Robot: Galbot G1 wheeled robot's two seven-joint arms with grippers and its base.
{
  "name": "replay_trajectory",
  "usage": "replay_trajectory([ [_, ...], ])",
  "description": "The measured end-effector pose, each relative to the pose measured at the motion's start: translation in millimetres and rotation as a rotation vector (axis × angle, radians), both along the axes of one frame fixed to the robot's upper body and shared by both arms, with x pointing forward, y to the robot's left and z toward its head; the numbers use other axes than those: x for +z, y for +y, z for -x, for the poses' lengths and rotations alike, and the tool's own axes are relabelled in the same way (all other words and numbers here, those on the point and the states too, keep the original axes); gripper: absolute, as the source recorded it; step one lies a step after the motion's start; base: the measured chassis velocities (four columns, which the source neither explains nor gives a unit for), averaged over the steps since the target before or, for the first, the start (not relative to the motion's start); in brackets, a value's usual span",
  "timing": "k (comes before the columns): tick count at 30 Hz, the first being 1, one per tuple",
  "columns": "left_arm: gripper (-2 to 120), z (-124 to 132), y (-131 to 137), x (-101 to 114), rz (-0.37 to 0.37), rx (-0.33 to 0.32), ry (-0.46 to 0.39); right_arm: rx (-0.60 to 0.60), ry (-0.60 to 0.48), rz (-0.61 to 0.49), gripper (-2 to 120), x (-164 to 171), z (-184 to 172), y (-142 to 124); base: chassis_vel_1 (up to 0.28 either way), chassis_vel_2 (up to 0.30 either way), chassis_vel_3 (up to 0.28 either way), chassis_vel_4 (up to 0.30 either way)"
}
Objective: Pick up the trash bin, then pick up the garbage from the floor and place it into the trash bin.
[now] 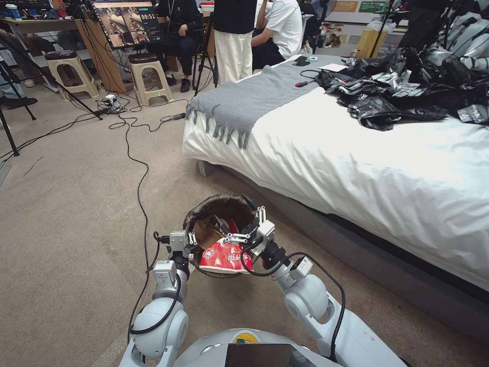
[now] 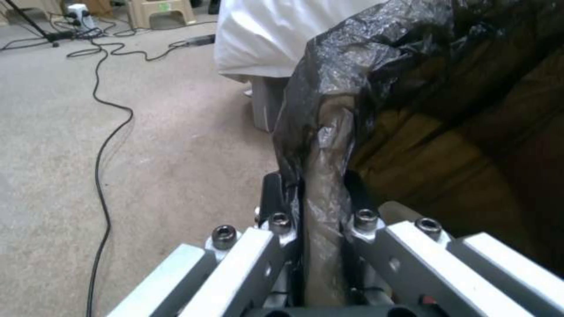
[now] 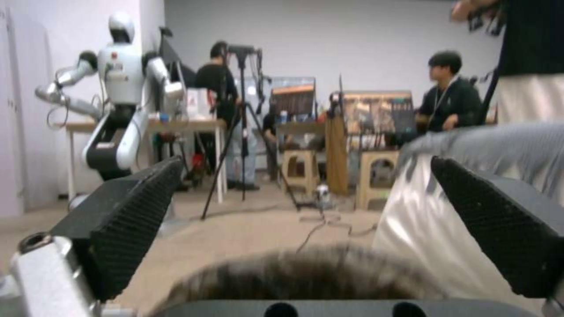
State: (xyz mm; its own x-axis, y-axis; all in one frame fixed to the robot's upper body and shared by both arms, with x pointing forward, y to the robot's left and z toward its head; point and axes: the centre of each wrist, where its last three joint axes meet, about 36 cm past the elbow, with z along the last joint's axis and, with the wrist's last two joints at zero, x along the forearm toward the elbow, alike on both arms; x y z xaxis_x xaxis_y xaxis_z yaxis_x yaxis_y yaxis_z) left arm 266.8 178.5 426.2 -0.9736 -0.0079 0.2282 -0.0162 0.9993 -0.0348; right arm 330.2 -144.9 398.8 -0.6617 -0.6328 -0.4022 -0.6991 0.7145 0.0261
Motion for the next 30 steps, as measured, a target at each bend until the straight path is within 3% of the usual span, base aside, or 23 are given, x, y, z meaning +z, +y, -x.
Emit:
replay_trajectory([
  [8, 2, 0, 1, 0, -0.005, 0.001, 0.008, -0.114, -0.094, -0.107, 100, 60, 8, -13, 0.000, 0.000, 0.000, 0.000],
  [15, 2, -1, 3, 0, -0.002, 0.004, 0.014, -0.237, -0.158, -0.155, 100, 82, 12, -36, 0.000, 0.000, 0.000, 0.000],
  [21, 2, -2, 6, 1, 0.002, 0.006, 0.022, -0.367, -0.150, -0.132, 100, 81, 25, -47, 0.000, 0.000, 0.000, 0.000],
  [24, 2, -1, 6, 5, 0.019, 0.008, 0.039, -0.475, -0.088, -0.091, 100, 63, 34, -50, 0.000, 0.000, 0.000, 0.000],
  [30, 2, 1, 7, 15, 0.049, 0.015, 0.080, -0.519, -0.062, -0.074, 100, 40, 35, -50, 0.000, 0.000, 0.000, 0.000],
])
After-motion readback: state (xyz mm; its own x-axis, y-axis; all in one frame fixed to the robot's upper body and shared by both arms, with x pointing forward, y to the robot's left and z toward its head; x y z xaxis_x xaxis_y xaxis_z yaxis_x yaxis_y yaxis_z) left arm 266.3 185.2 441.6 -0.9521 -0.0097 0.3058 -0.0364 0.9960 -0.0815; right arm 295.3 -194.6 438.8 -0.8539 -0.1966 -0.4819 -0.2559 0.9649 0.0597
